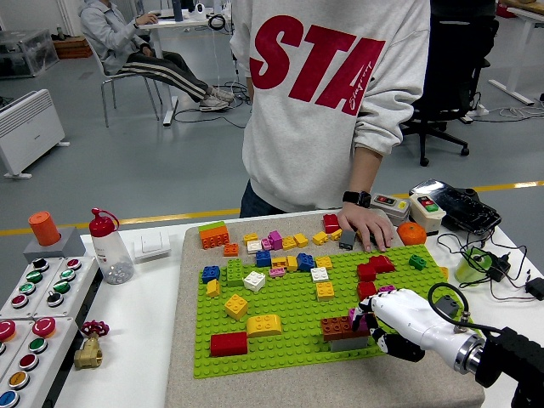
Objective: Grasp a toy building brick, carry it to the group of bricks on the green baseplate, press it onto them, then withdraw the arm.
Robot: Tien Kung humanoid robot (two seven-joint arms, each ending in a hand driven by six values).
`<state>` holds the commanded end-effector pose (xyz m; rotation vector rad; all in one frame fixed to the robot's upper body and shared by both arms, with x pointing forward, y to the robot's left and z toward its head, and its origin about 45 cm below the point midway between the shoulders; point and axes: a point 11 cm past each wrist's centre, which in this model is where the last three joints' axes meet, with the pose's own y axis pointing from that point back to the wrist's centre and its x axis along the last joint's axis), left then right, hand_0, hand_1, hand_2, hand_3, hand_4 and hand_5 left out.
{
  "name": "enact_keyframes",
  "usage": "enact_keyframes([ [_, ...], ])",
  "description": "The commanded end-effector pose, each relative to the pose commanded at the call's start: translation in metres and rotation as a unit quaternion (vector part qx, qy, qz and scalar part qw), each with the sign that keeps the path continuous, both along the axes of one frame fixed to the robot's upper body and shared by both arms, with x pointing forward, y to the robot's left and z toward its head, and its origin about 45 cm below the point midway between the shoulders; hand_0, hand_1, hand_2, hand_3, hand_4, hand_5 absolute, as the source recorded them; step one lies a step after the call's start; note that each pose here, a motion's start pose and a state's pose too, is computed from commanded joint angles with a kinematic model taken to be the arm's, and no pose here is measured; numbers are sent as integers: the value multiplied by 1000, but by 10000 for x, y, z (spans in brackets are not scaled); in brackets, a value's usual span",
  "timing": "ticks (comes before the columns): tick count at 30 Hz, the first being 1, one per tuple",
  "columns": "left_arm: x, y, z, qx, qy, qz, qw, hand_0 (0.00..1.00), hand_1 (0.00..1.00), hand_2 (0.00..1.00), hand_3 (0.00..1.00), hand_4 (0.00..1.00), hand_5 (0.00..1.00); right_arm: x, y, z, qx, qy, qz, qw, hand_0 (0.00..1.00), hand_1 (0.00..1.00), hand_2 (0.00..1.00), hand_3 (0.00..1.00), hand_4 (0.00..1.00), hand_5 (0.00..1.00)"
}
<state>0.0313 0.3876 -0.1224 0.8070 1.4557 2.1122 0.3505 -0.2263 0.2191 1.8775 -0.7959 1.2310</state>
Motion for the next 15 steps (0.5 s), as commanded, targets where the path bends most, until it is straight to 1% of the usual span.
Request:
enact_keyframes([
  [2, 2, 0, 0, 0, 0, 0, 1000, 729, 739, 822, 705, 493, 998, 0, 7, 16, 2, -2, 1, 1000, 616, 656, 623, 547, 9, 21],
  [3, 3, -1, 0, 0, -1, 0, 1000, 728, 739, 821, 703, 493, 998, 2, 15, 37, 5, -5, 3, 1000, 617, 651, 625, 550, 46, 14],
  [4, 5, -1, 0, 0, -1, 1, 1000, 728, 739, 821, 703, 493, 998, 5, 25, 64, 10, -10, 4, 1000, 617, 651, 625, 550, 46, 14],
  [7, 10, -2, 0, 0, -2, 1, 1000, 728, 739, 821, 703, 493, 998, 21, 54, 160, 29, -31, 10, 999, 617, 651, 625, 550, 46, 14],
  [11, 16, -2, 1, 0, -2, 1, 1000, 728, 739, 821, 703, 492, 998, 55, 83, 326, 60, -69, 13, 996, 621, 644, 620, 549, 65, 23],
  [14, 20, -3, 1, -1, -3, 2, 1000, 728, 739, 821, 703, 492, 998, 78, 74, 410, 75, -87, 10, 993, 621, 644, 620, 549, 65, 23],
  [15, 21, -3, 1, -1, -3, 2, 1000, 728, 738, 821, 703, 492, 998, 93, 54, 439, 79, -93, 5, 993, 684, 662, 667, 613, 210, 43],
])
